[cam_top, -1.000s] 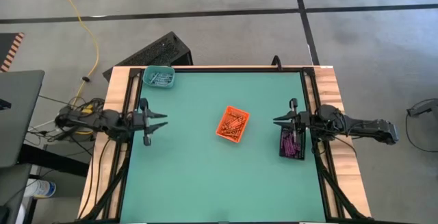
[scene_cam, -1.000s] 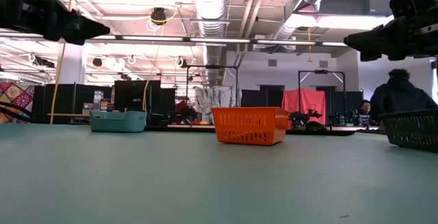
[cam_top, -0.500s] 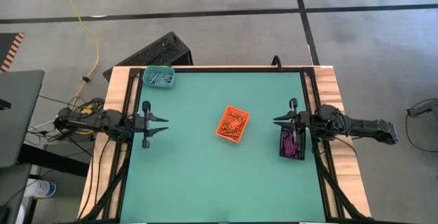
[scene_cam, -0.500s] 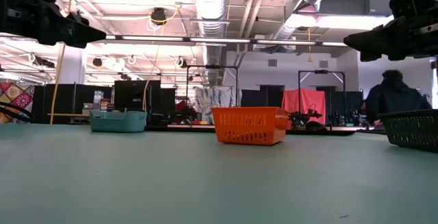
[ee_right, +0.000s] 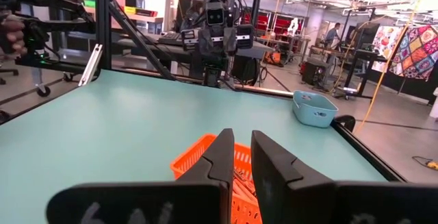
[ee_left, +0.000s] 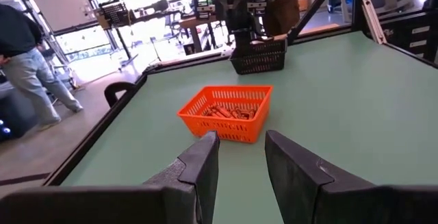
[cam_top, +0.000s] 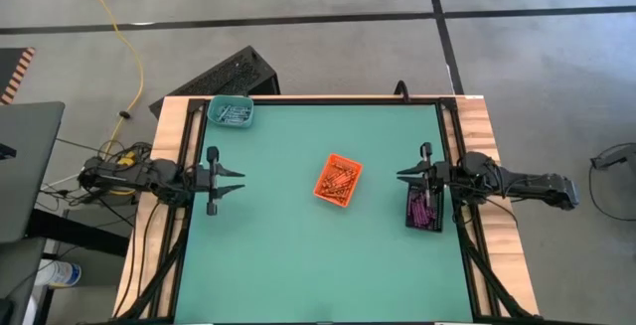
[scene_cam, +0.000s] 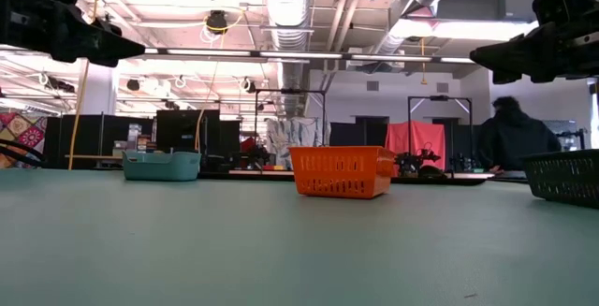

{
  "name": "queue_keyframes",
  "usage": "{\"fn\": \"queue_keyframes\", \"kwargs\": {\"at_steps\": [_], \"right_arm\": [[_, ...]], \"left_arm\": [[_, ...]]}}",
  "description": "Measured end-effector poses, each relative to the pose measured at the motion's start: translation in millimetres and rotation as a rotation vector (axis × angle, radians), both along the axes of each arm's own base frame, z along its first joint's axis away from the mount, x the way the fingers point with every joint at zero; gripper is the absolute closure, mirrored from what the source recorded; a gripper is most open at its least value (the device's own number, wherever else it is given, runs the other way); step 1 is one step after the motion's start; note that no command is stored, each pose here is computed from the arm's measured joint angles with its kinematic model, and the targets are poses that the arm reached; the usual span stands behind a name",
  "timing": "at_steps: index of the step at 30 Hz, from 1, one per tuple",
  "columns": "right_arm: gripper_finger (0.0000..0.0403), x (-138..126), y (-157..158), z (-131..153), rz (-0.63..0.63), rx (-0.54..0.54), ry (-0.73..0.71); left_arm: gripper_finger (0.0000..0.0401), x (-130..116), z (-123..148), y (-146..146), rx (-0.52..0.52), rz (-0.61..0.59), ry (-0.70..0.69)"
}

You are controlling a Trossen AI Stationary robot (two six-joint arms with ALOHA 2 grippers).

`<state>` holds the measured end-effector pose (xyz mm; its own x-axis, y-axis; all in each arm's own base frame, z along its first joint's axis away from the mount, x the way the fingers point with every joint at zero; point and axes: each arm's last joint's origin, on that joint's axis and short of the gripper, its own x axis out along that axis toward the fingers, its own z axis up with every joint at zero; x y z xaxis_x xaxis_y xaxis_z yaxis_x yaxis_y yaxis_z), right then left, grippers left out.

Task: Sort crayons
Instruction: Return to Home Position

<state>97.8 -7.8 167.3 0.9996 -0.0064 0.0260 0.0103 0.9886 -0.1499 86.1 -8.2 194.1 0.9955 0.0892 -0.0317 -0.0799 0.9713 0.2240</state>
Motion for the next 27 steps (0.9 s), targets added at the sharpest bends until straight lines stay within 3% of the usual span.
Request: {"fn": "queue_keyframes", "kwargs": {"at_steps": [19,27], "right_arm": [[0.0347,0.0,0.0,0.2,-0.001,-0.003,-0.002],[0.0347,0.0,0.0,0.3,-0.001,-0.003,-0.003]], "left_arm": [[0.0291,-3.5,-23.0,0.7,-0.059,0.017,0.230],[0.0291,-4.0,-23.0,0.8,-0.057,0.016,0.239]]}}
